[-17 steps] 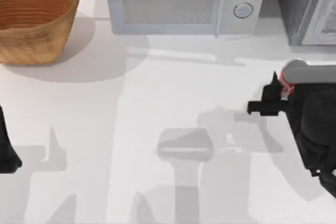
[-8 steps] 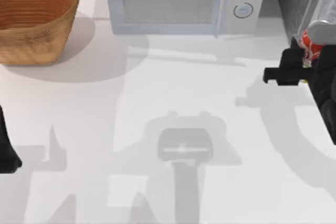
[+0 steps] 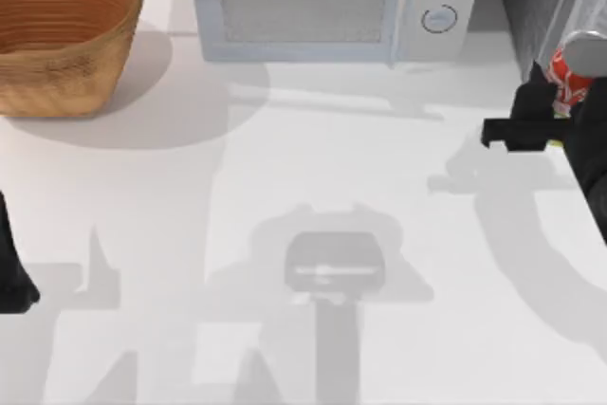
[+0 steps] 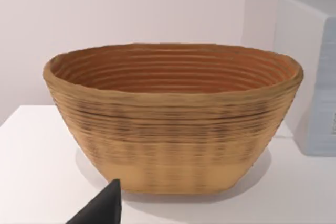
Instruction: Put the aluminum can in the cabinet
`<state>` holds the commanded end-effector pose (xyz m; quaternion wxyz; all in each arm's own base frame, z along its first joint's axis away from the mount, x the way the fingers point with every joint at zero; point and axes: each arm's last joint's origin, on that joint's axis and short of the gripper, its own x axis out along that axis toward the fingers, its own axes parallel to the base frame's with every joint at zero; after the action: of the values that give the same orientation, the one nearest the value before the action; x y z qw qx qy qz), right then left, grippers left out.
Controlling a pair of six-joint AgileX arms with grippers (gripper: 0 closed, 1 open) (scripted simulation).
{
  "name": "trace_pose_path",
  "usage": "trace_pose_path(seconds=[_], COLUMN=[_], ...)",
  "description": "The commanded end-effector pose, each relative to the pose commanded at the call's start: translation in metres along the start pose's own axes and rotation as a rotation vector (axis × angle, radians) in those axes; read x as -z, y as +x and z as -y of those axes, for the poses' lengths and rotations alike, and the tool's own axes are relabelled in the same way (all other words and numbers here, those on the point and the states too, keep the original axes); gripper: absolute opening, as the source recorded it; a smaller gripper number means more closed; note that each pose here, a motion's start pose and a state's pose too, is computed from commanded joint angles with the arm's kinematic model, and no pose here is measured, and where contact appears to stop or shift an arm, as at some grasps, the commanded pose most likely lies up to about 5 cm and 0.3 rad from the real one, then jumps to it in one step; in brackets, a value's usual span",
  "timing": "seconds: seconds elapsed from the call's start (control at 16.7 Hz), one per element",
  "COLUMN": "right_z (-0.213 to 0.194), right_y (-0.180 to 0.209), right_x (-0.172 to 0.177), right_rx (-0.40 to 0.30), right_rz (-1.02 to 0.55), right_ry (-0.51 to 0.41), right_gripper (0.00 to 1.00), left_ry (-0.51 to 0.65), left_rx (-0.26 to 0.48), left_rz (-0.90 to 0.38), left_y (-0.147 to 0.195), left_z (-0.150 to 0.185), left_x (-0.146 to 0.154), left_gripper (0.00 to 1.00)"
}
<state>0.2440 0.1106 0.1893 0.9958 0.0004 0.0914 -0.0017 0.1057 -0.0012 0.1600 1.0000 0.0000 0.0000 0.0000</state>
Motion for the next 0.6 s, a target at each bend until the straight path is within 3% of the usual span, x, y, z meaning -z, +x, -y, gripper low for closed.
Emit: trace_pose_path(seconds=[0.3,0.6], right_z=[0.030,0.079], right_y=[-0.033,-0.101], right_x=[-0.028,-0.044], right_rx=[-0.028,-0.040], right_rz=[0.105,0.307], right_ry=[0.024,0.074], right_gripper=[0.00,0.00], left_ry=[0.000,0.000], left_rx=[0.000,0.000], left_rz=[0.000,0.000], left_y=[0.000,0.000], left_z=[0.000,0.000], left_x=[0.000,0.000], left_gripper=[1.00,1.00])
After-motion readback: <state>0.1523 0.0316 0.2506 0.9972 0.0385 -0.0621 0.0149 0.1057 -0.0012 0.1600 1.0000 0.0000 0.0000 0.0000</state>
